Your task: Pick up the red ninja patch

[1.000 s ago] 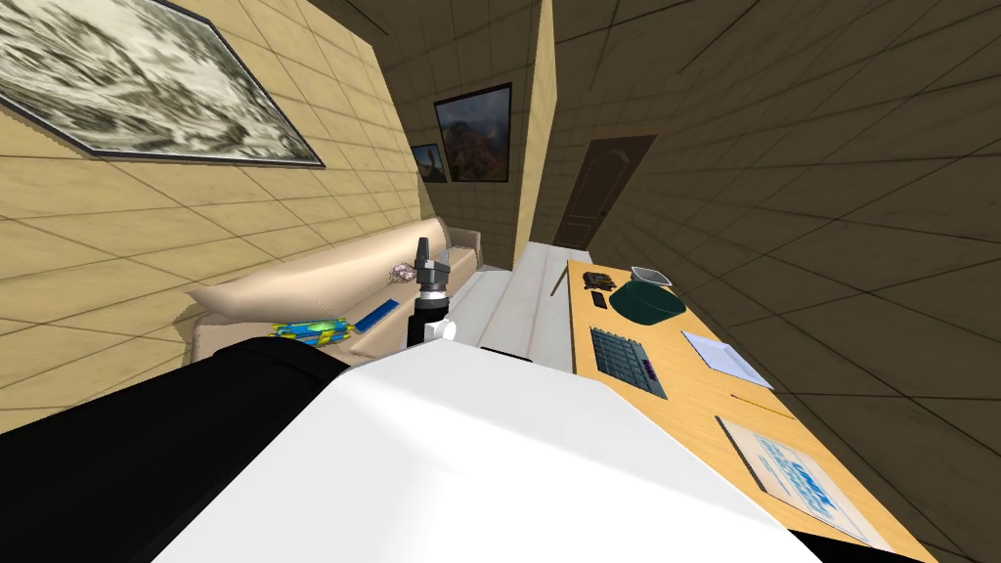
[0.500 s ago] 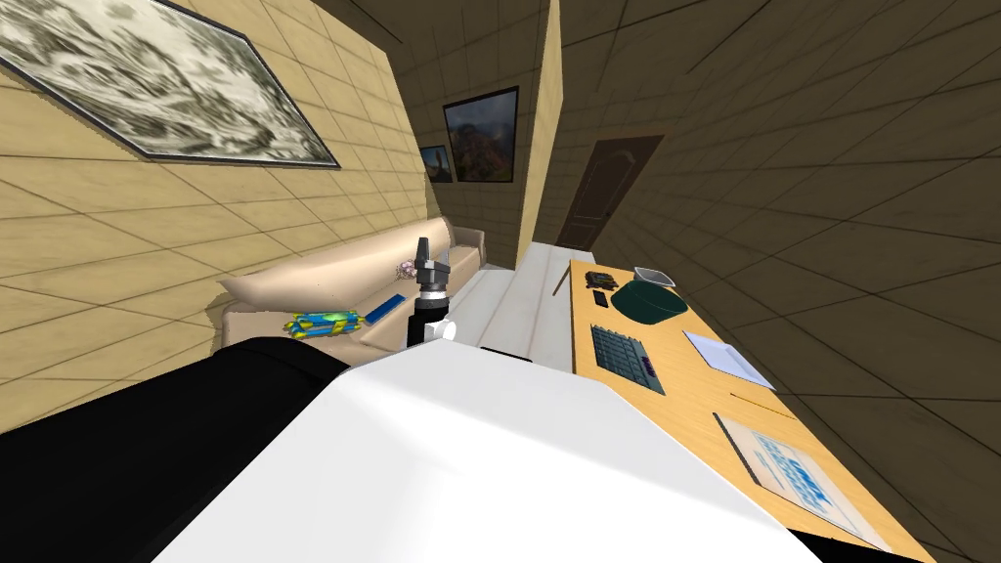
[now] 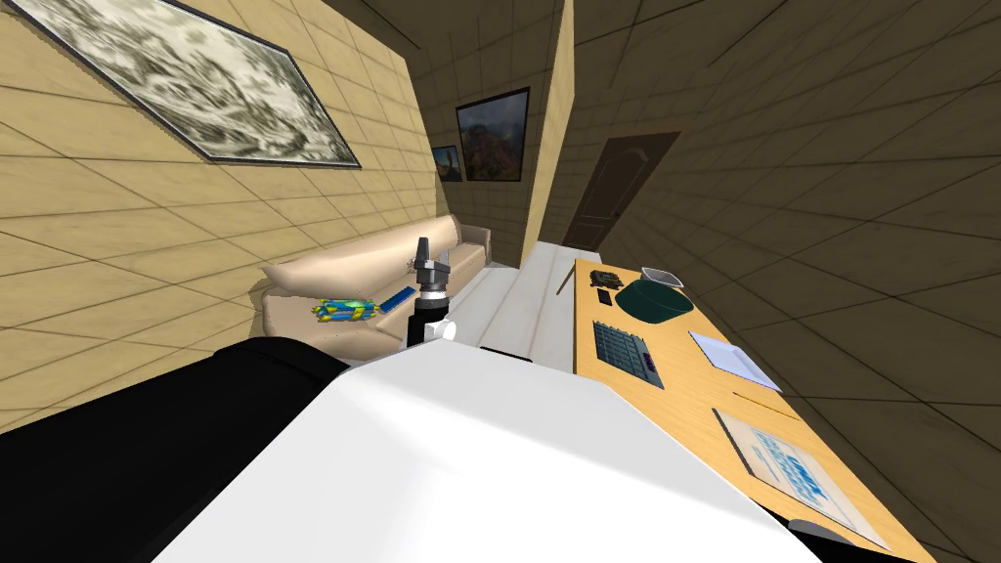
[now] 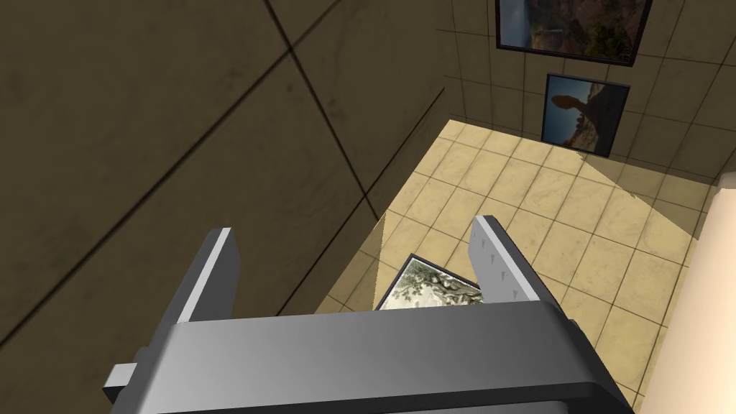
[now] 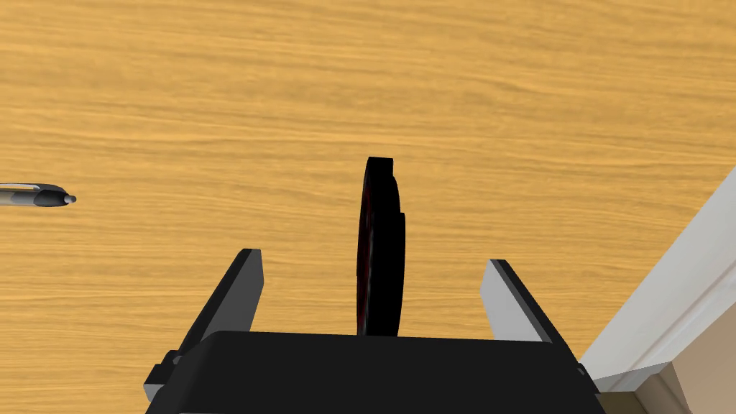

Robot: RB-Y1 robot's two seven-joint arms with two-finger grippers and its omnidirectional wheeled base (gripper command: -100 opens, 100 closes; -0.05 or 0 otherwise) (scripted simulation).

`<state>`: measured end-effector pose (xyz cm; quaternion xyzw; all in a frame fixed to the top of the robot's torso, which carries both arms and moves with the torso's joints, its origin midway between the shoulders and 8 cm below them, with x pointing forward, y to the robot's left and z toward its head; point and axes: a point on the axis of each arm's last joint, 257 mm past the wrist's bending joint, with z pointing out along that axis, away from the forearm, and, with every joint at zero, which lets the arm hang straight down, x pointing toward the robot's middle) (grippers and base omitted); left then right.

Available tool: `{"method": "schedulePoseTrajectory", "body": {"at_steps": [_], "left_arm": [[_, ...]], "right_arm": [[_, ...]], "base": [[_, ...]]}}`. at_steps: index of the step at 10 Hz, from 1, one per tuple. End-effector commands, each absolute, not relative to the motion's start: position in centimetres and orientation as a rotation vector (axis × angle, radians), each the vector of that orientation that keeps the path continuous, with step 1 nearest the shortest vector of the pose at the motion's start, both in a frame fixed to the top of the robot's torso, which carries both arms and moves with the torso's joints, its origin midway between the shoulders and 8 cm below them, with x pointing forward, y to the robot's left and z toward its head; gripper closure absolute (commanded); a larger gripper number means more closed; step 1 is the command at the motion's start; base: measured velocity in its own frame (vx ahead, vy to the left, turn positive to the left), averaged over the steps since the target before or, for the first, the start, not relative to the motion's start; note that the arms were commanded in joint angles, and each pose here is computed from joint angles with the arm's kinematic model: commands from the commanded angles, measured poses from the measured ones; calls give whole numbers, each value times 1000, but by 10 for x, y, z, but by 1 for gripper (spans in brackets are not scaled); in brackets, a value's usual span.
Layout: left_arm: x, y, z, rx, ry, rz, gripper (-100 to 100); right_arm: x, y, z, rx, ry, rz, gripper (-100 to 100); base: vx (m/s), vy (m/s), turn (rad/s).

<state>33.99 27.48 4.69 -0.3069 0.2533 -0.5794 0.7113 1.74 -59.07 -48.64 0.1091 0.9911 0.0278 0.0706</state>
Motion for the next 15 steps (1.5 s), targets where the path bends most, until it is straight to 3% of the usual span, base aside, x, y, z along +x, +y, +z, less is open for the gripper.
{"method": "schedulePoseTrajectory", "body": {"at_steps": [1, 10, 11, 15], "left_arm": [[340, 275, 47, -681, 562, -1285, 0], [340, 275, 47, -681, 562, -1285, 0], [340, 275, 47, -681, 562, -1285, 0], [340, 275, 47, -681, 562, -1285, 0]], "right_arm": [[20, -591, -487, 369, 2977, 85, -100], [66, -591, -490, 429, 2954, 60, -100], [66, -591, -490, 437, 2954, 60, 100], [65, -592, -490, 438, 2953, 57, 100]], "base": [[-52, 8, -19], [-85, 4, 63], [-6, 1, 0], [0, 0, 0]]}}
